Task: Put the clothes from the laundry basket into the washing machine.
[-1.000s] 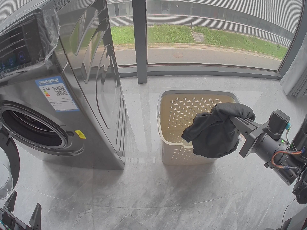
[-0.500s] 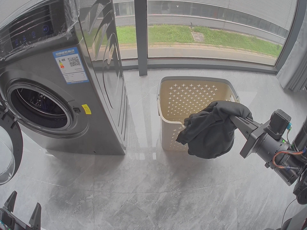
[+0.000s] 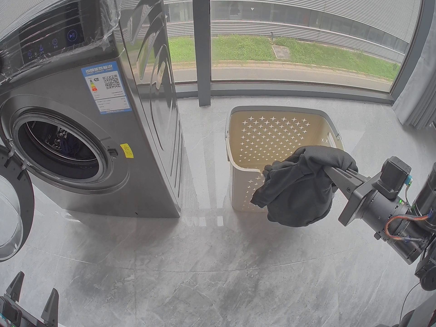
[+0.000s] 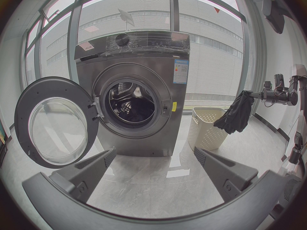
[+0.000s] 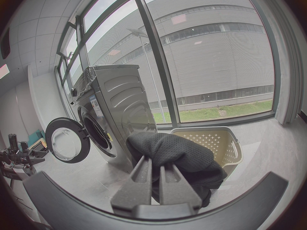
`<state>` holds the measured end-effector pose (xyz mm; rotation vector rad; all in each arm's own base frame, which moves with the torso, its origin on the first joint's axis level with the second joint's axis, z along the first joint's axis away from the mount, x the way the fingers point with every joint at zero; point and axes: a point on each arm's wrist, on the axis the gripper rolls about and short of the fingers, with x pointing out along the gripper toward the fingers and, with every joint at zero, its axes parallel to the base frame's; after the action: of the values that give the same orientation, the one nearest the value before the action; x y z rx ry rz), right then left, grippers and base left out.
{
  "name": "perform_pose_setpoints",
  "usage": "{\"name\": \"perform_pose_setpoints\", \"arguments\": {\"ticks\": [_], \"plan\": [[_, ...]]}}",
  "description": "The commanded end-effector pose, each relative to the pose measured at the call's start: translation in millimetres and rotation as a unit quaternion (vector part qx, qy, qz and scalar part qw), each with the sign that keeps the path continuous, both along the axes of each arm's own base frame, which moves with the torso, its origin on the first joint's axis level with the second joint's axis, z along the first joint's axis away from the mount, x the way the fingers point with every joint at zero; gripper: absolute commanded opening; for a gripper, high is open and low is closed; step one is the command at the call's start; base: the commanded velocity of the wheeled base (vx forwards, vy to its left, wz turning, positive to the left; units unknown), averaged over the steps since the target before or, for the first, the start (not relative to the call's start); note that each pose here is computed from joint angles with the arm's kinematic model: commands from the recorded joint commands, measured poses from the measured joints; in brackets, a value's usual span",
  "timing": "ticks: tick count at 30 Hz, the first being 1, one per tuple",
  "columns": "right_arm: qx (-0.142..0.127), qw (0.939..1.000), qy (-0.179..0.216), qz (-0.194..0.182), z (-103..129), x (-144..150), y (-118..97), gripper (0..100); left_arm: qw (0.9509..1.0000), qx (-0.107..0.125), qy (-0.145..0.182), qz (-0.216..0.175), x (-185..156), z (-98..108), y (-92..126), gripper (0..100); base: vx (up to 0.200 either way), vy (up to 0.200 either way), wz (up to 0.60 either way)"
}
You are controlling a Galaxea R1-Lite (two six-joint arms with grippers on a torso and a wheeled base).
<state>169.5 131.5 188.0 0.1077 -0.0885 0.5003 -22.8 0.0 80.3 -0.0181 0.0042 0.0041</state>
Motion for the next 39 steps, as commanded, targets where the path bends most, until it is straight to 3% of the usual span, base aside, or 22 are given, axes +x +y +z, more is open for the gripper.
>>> {"name": "perform_pose_setpoints", "arguments": {"ticks": [1,29,39], "plan": [[0.000,1.0000,0.000,0.000,-0.3,0.9,0.9,0,1.0000,0.000,0.002,0.000,0.2,-4.4,0.0,100,0.000,0.200,0.00],[0.004,1.0000,0.002,0.001,0.0,0.3,0.5,0,1.0000,-0.001,0.002,0.000,0.2,-4.4,0.0,100,0.000,0.200,0.00],[0.005,1.0000,0.001,0.000,0.3,0.6,0.3,0,1.0000,-0.001,0.002,0.000,0.2,-4.4,0.0,100,-0.020,0.000,0.00]]}}
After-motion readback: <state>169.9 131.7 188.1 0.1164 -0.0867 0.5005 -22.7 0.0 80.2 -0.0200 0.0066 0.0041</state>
